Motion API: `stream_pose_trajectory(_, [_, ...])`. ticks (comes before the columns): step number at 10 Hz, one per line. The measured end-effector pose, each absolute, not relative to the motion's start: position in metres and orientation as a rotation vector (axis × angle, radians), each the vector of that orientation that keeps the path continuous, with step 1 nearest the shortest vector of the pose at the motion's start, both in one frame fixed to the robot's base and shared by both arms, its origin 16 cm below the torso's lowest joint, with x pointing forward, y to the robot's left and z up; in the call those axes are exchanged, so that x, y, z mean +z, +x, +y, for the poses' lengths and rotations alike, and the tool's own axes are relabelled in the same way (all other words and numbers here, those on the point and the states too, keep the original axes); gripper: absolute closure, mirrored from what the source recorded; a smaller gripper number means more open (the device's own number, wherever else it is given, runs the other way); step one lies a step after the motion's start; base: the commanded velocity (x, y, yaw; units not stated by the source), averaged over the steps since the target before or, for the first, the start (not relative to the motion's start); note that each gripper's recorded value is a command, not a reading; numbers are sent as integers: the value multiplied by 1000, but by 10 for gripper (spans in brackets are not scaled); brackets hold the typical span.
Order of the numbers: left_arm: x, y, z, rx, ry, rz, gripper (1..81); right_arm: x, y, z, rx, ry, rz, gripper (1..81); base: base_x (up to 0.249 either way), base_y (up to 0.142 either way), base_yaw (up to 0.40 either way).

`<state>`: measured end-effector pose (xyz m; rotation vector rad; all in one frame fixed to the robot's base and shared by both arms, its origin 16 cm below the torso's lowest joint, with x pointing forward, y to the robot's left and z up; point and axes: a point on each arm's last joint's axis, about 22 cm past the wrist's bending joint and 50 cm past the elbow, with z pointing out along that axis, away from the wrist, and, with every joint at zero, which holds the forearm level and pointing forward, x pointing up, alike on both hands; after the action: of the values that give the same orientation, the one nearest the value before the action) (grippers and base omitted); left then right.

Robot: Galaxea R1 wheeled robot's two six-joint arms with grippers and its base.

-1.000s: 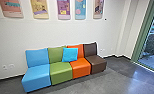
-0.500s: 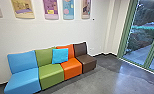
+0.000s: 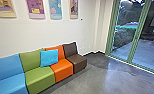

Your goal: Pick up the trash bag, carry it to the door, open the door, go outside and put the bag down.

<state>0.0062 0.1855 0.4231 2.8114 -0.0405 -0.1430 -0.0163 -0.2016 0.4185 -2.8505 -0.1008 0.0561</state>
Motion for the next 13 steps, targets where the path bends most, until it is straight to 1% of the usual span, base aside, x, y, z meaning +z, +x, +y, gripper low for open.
stream_pose_trajectory(13, [423,6,186,-141,2812,-52,811,419,-16,-196,56,-2845,-102,10,0,0,-343])
